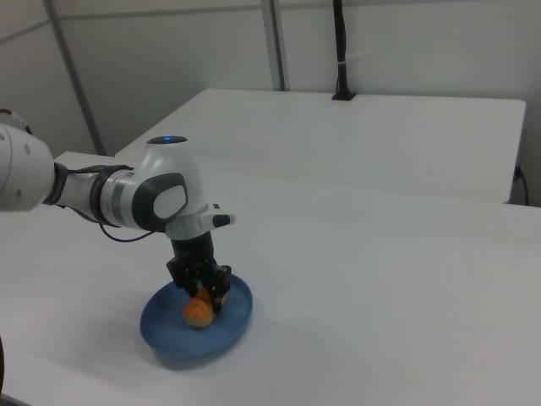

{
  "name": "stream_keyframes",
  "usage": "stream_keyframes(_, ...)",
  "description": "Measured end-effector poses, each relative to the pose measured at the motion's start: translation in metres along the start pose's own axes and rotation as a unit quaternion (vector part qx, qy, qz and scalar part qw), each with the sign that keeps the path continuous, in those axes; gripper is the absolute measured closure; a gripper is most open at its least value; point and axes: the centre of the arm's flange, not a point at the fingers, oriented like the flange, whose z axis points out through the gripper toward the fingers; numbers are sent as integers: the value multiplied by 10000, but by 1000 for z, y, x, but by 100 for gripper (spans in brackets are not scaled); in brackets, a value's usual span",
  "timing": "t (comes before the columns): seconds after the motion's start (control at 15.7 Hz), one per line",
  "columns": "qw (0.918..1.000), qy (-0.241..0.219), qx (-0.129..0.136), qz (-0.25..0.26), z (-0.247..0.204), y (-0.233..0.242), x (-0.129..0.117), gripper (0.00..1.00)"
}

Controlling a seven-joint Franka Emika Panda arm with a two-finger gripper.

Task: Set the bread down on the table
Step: 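Close the gripper on the orange bread roll, then lift the bread roll off the plate and carry it away from the plate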

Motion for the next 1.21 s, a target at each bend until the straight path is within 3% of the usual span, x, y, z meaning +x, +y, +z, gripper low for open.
stream_keyframes(0.19, 10000, 71, -7, -6, -7, 1, 2, 67)
stream_keyframes(0.38, 10000, 51, 4, -38, -35, 12, 4, 73)
stream_keyframes(0.57, 9997, 117, 215, 4, -106, 45, 12, 78)
stream_keyframes(0.7, 9986, 323, 421, 12, -157, 82, 13, 85)
stream_keyframes(0.89, 9965, 640, 520, 93, -206, 151, 11, 87)
stream_keyframes(1.02, 9960, 755, 428, 212, -211, 200, 13, 87)
stream_keyframes(1.21, 9961, 784, 189, 370, -181, 269, 26, 87)
